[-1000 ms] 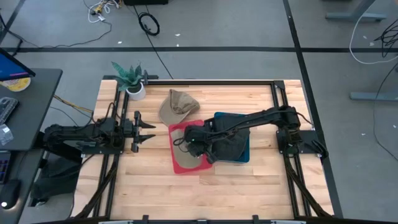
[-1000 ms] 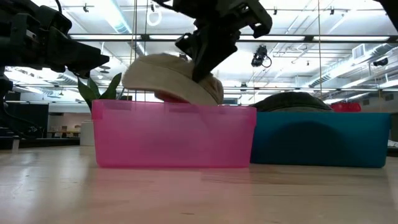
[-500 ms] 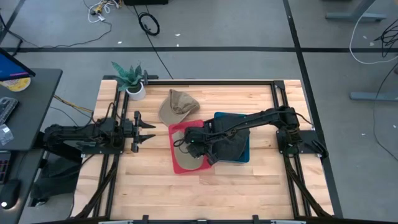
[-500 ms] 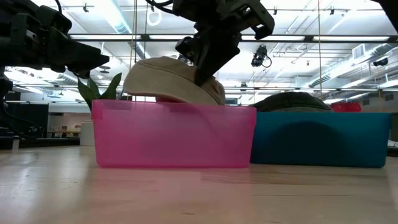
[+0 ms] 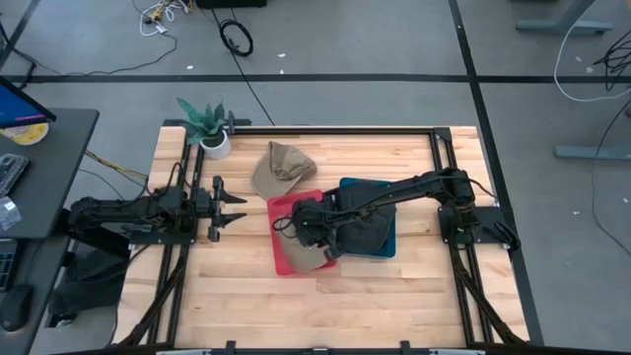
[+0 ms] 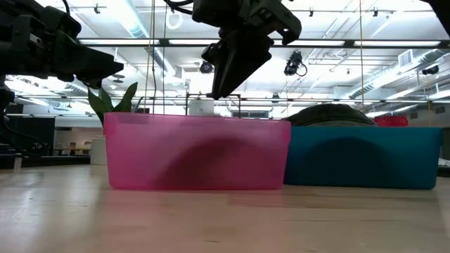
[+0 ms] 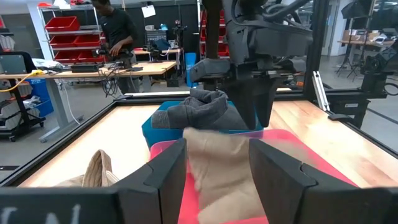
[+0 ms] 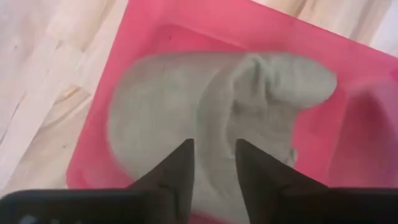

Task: Pick & Place hat
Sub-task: Put the brown cap into the red bin

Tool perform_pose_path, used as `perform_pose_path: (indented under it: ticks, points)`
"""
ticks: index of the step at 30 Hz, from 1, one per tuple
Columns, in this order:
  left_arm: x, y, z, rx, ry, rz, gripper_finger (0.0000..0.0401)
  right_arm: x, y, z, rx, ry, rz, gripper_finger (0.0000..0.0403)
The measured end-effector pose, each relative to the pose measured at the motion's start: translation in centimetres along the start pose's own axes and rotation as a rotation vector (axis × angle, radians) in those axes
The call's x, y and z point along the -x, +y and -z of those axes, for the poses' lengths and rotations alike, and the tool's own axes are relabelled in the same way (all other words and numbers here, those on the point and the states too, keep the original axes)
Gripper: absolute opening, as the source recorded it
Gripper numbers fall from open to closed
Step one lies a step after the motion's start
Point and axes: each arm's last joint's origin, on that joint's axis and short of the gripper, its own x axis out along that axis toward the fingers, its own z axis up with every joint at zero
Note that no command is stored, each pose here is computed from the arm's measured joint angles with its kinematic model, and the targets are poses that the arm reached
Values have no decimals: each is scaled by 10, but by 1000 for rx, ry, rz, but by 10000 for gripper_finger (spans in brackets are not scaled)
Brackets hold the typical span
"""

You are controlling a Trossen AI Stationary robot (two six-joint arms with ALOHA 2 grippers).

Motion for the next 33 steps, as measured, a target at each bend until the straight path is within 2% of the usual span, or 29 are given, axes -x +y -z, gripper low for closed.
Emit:
perform_pose_path:
  ticks: [8, 14, 20, 25, 29, 33]
  points:
    - [0, 0, 0, 0, 0, 0, 177, 3, -4, -3, 1, -5, 99, 184]
    - [0, 0, 0, 0, 0, 0, 177, 7, -7, -2, -23, 20, 206, 213]
    - [0, 0, 0, 0, 0, 0, 177, 8, -9, -2, -182, 31, 301, 215]
    - [0, 0, 0, 0, 0, 0, 177, 11, -17, -5, -267, 11, 498, 206]
    - [0, 0, 0, 0, 0, 0, 177, 15, -29, -12, -259, -63, 638, 198]
    - [0, 0, 0, 0, 0, 0, 177, 23, -53, -15, -349, -189, 763, 188]
